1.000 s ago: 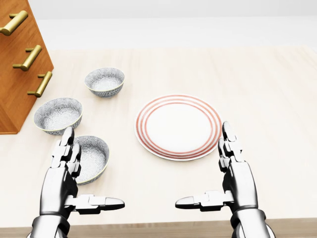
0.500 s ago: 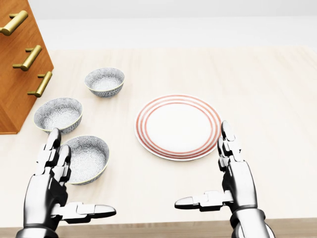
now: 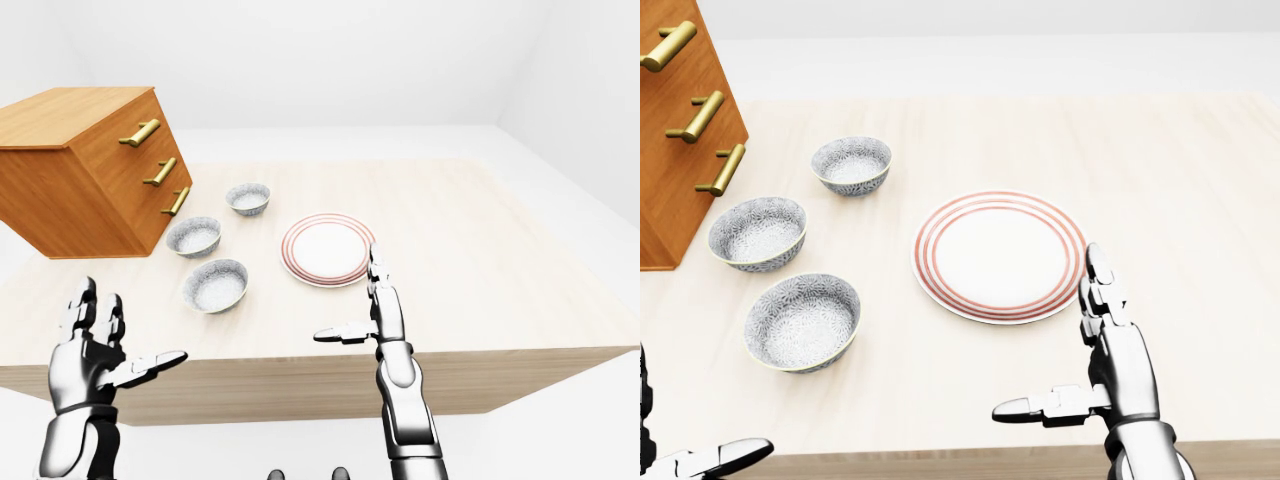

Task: Put the bowl at the front on the plate.

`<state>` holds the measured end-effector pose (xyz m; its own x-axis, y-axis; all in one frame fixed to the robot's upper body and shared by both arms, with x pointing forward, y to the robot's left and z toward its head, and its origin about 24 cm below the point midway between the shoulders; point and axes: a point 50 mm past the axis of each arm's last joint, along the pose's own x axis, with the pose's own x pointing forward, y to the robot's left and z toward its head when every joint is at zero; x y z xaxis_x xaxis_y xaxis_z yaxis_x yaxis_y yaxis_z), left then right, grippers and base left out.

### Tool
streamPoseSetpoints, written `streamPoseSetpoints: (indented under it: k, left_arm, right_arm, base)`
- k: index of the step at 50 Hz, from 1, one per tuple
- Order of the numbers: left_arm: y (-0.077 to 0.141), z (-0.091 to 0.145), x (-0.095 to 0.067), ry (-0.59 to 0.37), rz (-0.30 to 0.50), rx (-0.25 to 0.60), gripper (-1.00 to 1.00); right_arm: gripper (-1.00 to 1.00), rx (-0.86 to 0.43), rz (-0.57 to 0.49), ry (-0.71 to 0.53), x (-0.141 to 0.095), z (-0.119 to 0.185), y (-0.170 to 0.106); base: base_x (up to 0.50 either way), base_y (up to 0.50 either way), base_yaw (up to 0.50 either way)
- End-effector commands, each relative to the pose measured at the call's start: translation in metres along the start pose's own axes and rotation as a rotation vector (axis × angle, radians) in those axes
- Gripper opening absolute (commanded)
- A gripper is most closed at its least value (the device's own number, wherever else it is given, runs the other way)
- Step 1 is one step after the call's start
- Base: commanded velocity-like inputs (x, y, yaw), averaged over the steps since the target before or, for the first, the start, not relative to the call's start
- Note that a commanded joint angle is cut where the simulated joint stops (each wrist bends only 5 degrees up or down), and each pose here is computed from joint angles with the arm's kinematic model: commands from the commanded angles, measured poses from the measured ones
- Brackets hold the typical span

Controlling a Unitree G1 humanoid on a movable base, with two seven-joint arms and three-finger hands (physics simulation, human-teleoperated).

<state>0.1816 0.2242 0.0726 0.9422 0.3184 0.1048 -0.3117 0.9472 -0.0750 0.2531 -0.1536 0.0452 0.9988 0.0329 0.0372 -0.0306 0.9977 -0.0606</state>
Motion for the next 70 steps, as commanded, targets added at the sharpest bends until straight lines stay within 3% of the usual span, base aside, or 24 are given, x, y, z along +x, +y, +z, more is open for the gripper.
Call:
streamPoseSetpoints:
  k: [1,10,27,28,32,40,70]
  left_arm:
    - [0.035,0.0,-0.02,0.002,0.145,0.034,1.0]
    - [0.058,-0.003,-0.033,-0.005,0.25,0.027,1.0]
    - [0.1,-0.016,-0.071,0.075,0.341,0.056,1.0]
    - [0.107,-0.02,-0.077,0.099,0.37,0.056,1.0]
    - [0.117,-0.032,-0.092,0.166,0.353,0.038,1.0]
    - [0.12,-0.029,-0.088,0.142,0.385,0.047,1.0]
    - [0.116,-0.03,-0.086,0.146,0.382,0.046,1.0]
  right_arm:
    - [1.0,-0.004,-0.013,0.01,0.001,-0.001,-0.001]
    - [1.0,-0.007,-0.019,0.007,0.0,-0.002,-0.002]
    - [1.0,-0.006,-0.026,0.012,0.0,-0.004,-0.002]
    - [1.0,-0.006,-0.026,0.014,0.0,-0.004,-0.002]
    - [1.0,-0.005,-0.027,0.019,0.0,-0.004,-0.002]
    - [1.0,-0.011,-0.033,0.018,-0.001,-0.002,-0.002]
    - [1.0,-0.007,-0.024,0.036,0.001,-0.003,-0.001]
  base:
    - [0.0,0.0,0.0]
    - [0.0,0.0,0.0]
    - [0.0,0.0,0.0]
    - [0.0,0.0,0.0]
    - [0.0,0.0,0.0]
    - [0.0,0.0,0.0]
    - [0.0,0.0,0.0]
